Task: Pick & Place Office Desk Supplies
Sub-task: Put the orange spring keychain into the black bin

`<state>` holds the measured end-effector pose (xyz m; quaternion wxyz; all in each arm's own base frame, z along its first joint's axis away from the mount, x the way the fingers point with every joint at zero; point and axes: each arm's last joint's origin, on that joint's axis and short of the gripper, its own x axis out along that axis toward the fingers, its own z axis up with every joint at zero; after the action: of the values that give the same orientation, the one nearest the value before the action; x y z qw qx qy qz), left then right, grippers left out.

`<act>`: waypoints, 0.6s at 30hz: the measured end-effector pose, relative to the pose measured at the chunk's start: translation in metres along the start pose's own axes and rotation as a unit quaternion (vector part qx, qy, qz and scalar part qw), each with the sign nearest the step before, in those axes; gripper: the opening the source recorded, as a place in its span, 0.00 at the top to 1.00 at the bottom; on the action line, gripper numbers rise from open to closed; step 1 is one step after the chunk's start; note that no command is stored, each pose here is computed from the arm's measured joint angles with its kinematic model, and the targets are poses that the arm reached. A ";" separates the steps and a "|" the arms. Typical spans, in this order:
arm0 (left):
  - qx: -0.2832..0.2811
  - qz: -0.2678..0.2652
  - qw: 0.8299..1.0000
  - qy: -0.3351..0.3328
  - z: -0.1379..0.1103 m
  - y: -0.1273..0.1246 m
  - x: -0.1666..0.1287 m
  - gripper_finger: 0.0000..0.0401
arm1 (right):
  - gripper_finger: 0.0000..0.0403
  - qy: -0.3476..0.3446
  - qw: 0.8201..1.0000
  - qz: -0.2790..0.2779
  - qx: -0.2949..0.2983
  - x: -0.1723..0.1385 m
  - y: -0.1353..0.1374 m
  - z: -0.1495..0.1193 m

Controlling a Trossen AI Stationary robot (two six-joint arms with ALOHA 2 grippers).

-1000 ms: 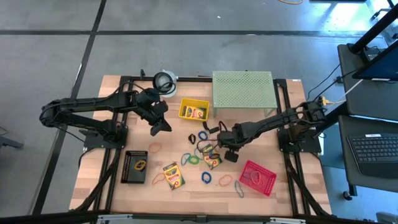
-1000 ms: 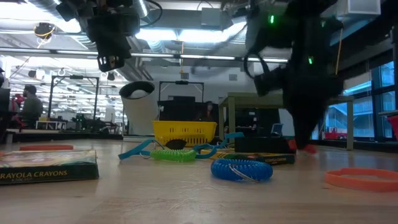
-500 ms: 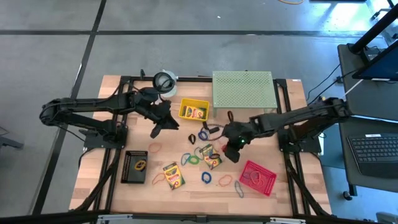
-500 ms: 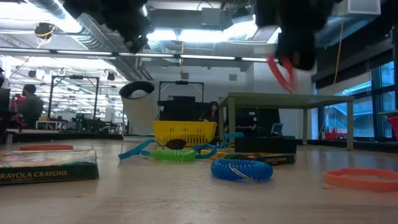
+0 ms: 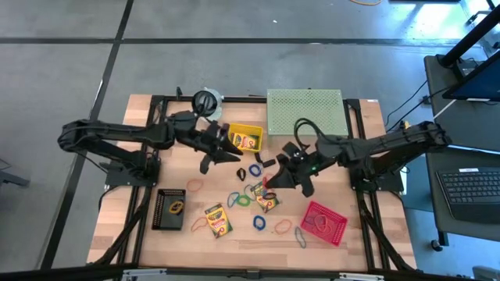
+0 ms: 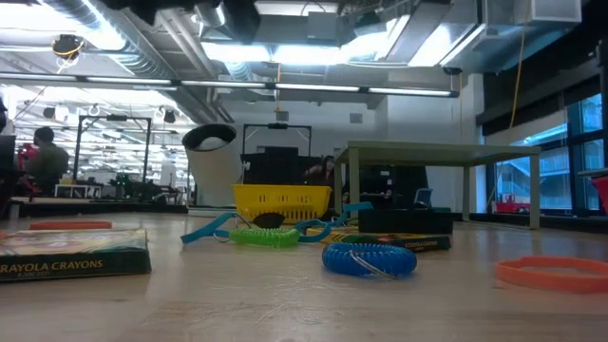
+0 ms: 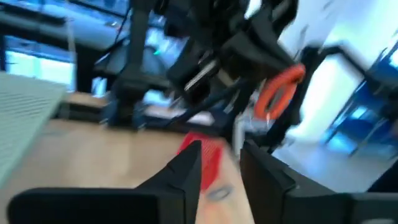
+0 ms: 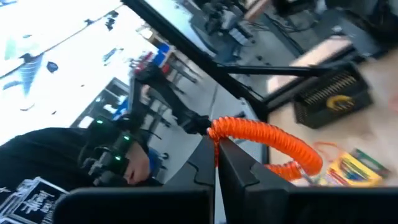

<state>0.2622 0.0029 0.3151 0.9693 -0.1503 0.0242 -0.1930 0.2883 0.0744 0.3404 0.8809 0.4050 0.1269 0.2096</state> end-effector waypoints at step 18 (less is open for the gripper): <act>-0.095 -0.069 0.989 -0.085 -0.026 -0.017 0.053 0.55 | 1.00 -0.016 0.999 0.029 -0.015 0.006 -0.001 0.004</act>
<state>0.3027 -0.0394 0.2961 0.9336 -0.2587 -0.0503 -0.2429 0.2950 0.0743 0.3417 0.8822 0.3990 0.0980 0.2302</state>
